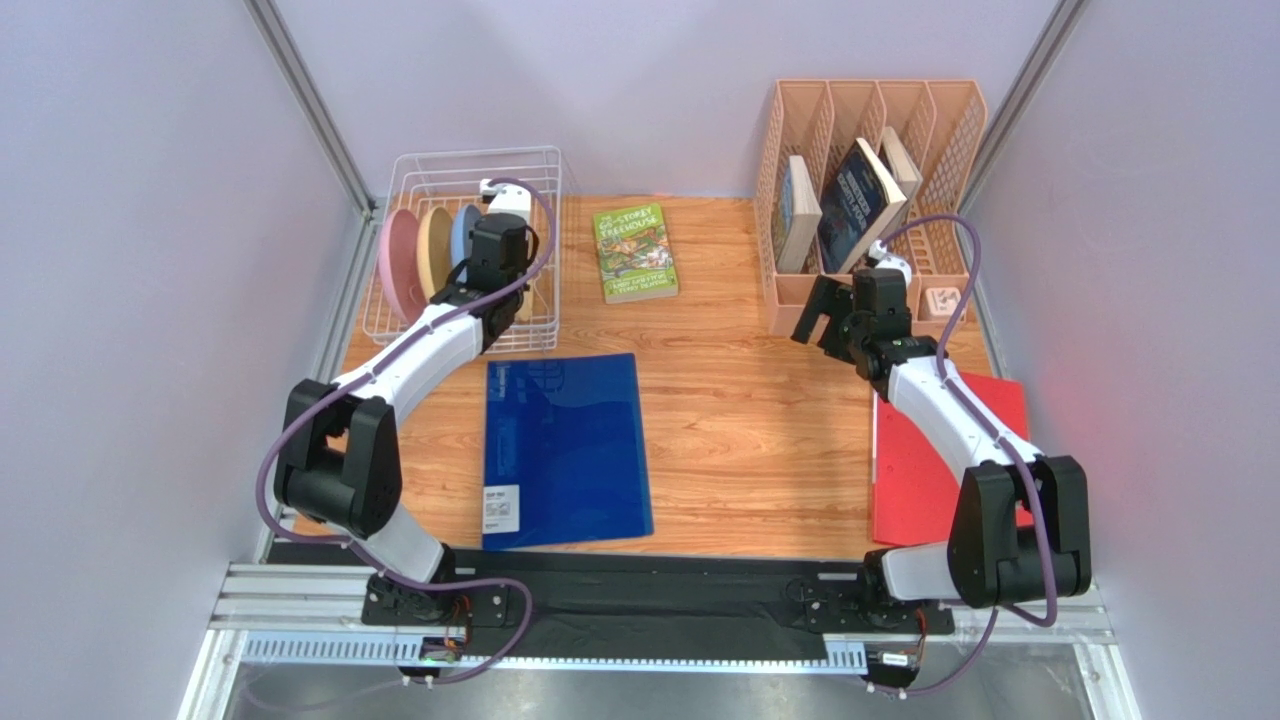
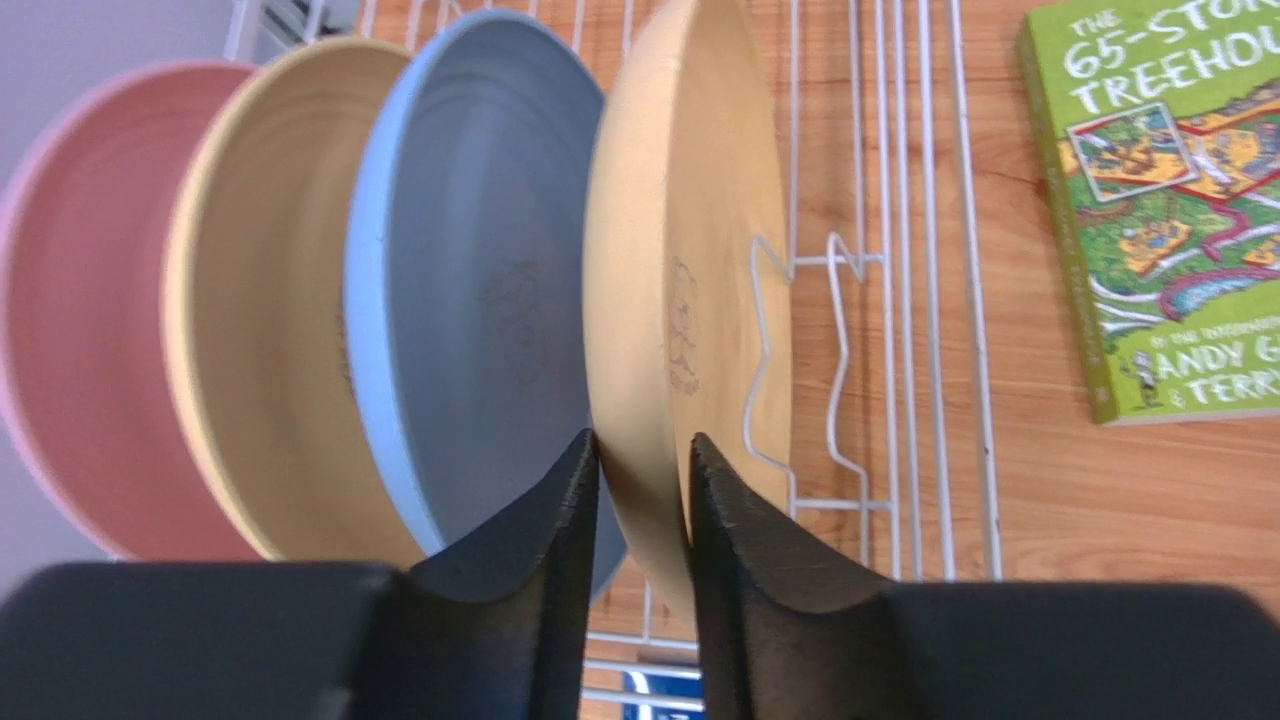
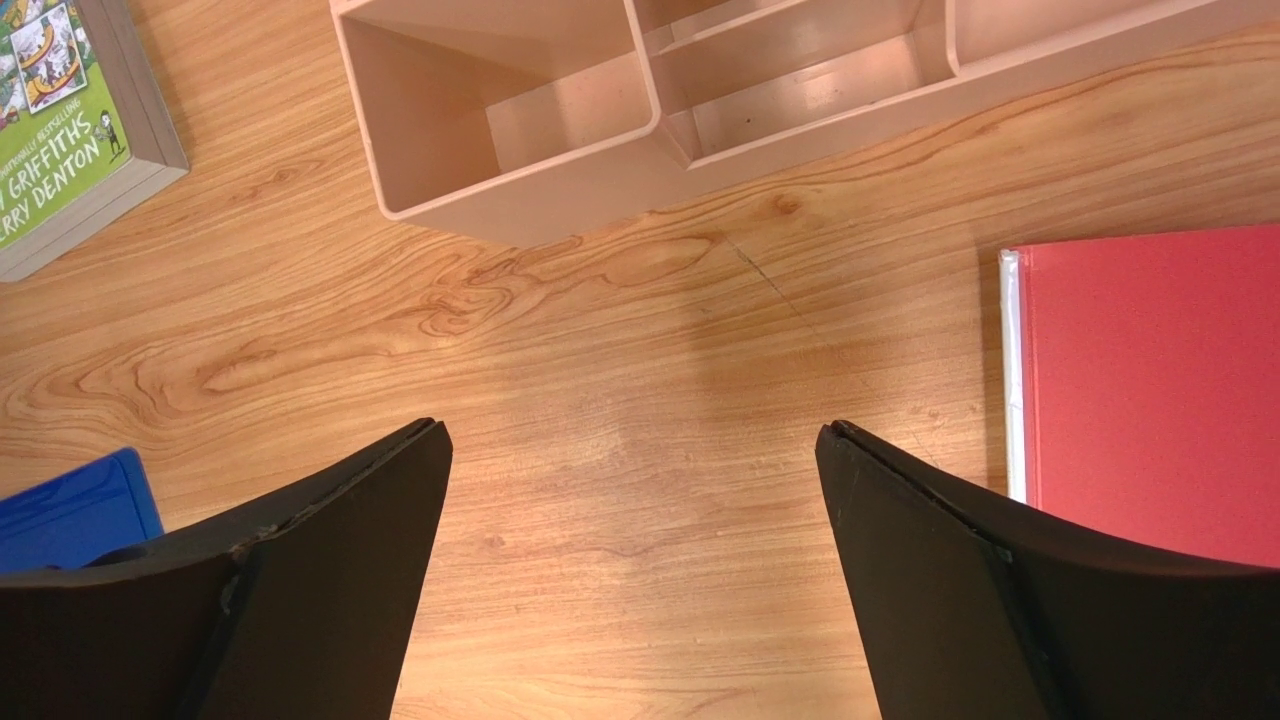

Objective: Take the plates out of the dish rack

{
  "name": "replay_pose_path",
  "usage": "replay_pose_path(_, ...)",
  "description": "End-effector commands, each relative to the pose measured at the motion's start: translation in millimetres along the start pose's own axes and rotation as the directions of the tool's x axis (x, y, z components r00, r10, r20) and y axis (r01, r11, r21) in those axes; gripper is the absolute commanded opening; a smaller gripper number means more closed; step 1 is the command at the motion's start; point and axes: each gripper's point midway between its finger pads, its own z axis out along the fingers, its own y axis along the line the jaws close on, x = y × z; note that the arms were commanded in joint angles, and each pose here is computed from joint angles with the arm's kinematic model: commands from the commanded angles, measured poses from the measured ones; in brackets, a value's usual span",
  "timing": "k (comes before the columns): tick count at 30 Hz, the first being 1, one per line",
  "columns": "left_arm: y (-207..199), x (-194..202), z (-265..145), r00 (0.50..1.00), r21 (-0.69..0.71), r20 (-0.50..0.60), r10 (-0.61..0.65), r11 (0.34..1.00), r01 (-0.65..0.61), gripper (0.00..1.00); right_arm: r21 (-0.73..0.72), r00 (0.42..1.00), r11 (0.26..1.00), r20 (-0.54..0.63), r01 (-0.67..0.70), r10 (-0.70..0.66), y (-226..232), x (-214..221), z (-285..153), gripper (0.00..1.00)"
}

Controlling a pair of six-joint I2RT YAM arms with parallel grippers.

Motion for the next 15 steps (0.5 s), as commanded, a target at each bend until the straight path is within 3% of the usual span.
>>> replay_pose_path(1, 14.8, -31.9, -4.3, 0.995, -0.096, 0.101, -0.012, 0.995, 0.022, 0.25, -0.014, 0.998, 1.000, 0.061, -0.009, 0.010, 8.7, -22.3, -4.5, 1.00)
replay_pose_path(2, 12.4, -32.3, -6.8, 0.994, -0.094, 0.112, -0.011, 0.995, 0.022, 0.13, -0.009, 0.999, 1.000, 0.053, -0.010, 0.011, 7.6, -19.9, -2.8, 1.00)
replay_pose_path(5, 7.9, -33.4, -10.2, 0.992, -0.107, 0.129, -0.007, 0.994, 0.021, 0.00, -0.008, 0.999, 1.000, 0.047, -0.010, 0.011, 6.9, -18.4, -1.6, 1.00)
replay_pose_path(10, 5.8, -33.5, -13.1, 0.989, -0.189, 0.137, 0.062, 0.981, -0.036, 0.00, -0.008, 0.999, 1.000, 0.048, -0.005, 0.005, 7.3, -19.4, -3.7, 1.00)
replay_pose_path(15, 16.7, -49.2, -25.2, 0.978, -0.413, 0.144, 0.151, 0.907, -0.080, 0.00, -0.008, 0.999, 1.000, 0.053, -0.001, 0.001, 7.1, -20.8, -7.0, 1.00)
